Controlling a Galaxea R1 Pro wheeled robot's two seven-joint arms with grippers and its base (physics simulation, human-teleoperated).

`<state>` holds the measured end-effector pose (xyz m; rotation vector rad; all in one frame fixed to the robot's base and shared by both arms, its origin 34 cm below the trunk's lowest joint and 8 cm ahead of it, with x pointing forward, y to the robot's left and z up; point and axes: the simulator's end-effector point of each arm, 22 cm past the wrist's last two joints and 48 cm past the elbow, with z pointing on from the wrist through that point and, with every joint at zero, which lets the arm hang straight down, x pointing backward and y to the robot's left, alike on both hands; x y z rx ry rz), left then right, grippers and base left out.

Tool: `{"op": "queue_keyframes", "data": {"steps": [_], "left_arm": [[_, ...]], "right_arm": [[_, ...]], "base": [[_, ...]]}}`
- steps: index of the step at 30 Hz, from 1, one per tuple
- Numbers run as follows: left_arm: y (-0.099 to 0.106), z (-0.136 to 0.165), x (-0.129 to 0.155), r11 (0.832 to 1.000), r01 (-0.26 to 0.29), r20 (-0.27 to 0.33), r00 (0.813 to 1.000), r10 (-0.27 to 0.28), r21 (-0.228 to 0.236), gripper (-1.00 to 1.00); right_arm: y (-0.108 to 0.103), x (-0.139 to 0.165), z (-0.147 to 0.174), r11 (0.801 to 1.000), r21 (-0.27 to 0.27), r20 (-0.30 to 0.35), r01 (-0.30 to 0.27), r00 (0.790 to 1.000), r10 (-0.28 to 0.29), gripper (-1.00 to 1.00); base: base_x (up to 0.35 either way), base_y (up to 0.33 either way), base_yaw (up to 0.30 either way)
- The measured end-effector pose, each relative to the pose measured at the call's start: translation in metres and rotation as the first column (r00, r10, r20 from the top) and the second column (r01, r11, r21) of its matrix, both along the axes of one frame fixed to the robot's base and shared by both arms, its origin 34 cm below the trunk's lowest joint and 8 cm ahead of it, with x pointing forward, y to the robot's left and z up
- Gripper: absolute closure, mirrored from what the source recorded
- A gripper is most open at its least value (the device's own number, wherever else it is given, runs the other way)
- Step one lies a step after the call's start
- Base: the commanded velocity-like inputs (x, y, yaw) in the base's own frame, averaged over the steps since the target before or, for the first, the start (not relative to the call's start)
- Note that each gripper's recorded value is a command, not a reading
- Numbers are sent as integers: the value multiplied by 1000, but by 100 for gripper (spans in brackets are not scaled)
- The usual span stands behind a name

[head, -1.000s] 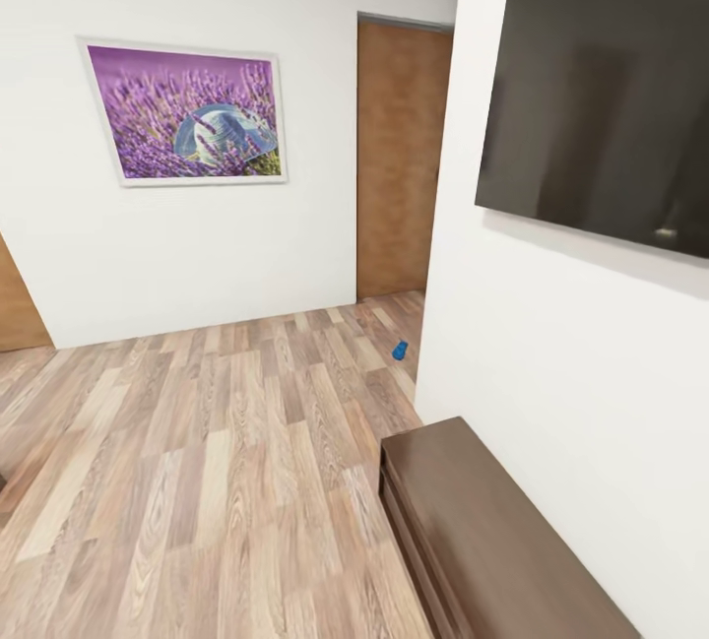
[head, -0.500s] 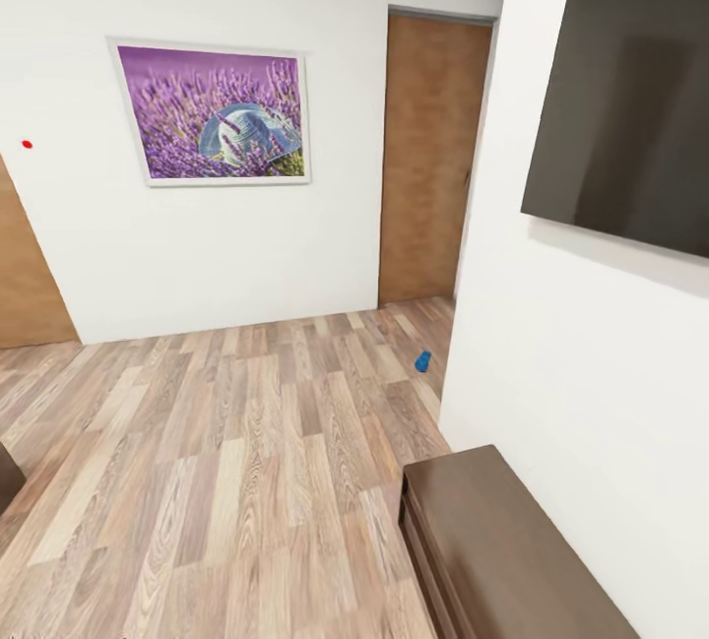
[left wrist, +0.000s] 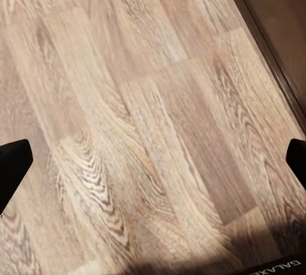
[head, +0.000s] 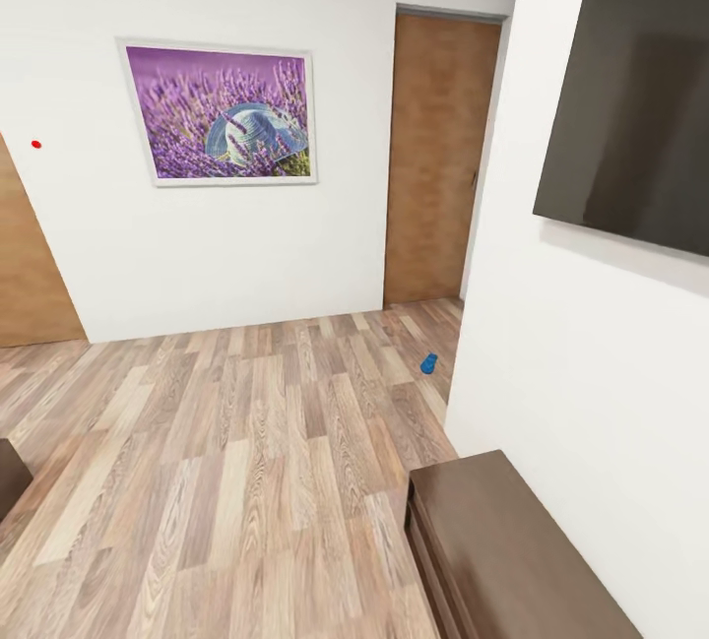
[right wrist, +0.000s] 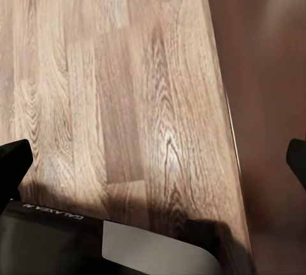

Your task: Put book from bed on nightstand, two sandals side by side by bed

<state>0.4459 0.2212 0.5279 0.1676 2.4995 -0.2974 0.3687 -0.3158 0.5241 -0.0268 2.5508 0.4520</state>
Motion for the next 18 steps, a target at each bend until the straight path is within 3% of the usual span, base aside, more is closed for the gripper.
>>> {"op": "queue_keyframes", "data": {"steps": [13,18], "left_arm": [[0,0,0,1000,0,0,1000,0,0,-100],[0,0,0,1000,1,0,1000,-1,0,-100]], "right_arm": [[0,0,0,1000,0,0,0,1000,0,-100],[0,0,0,1000,0,-1,0,1000,0,-100]], "base": [[262,127,4],[138,59,157]]}}
